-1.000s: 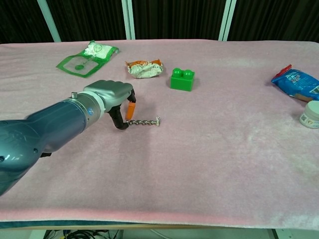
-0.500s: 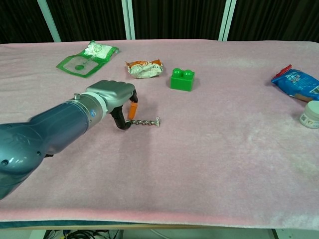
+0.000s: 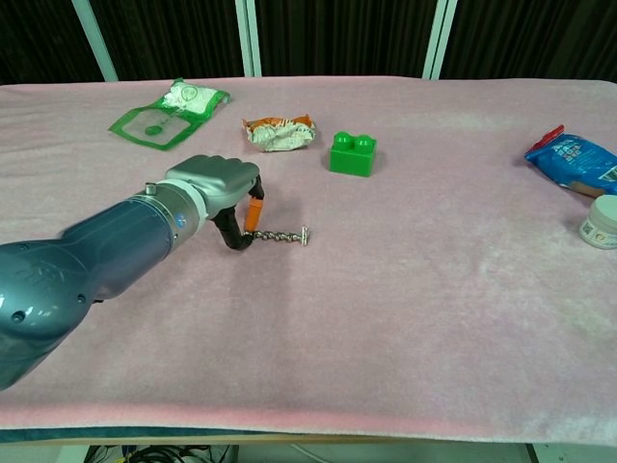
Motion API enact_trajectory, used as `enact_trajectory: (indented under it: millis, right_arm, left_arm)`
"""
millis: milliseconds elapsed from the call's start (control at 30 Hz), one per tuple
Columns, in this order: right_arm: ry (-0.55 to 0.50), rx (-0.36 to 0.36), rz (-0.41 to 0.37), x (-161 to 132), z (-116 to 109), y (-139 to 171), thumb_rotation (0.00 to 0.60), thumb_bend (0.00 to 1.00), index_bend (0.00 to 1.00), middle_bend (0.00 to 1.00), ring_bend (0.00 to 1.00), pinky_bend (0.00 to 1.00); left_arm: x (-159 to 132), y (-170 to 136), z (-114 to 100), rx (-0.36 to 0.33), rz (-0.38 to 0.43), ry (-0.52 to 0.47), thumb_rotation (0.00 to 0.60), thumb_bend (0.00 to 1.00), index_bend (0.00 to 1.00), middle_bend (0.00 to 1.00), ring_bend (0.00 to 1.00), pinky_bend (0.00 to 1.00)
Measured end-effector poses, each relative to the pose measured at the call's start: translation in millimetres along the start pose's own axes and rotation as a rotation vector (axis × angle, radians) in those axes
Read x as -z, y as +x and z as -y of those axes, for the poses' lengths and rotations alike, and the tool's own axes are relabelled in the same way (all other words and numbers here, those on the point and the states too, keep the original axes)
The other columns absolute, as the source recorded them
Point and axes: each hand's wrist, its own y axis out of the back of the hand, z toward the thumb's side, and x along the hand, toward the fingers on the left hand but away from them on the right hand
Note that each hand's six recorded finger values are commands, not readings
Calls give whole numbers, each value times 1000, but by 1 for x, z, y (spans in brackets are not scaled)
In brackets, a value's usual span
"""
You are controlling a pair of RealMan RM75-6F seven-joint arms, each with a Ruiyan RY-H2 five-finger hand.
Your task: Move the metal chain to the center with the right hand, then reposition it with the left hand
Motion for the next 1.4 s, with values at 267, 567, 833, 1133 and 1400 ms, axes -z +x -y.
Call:
enact_trajectory:
  millis: [267,567,833,1133,1400]
  right_arm:
    - [-2,1,1,0,-1,0,600,112,12,0,0,179]
    - [-8,6,-4,-2,-2,1,600,111,12,0,0,179]
    - [-6,5,-2,-2,-2,1,600,112,12,0,0,179]
    - [-4,5,-1,-2,-2,1,600,111,12,0,0,179]
    - [-5,6,-5,-3,-2,1,600,112,12,0,0,179]
  left_arm:
    - [-2,2,2,1,-2,4,600,340,572,123,0,0]
    - [-2,4,1,-11,2,1,600,378,588,141,0,0]
    - [-1,3,-4,-32,13,5,600,399,589,142,0,0]
    - [11,0,-20,-79,22,108,600,399,589,142,0,0]
    - [36,-5,-48,-178,18,282,600,399,587,142,0,0]
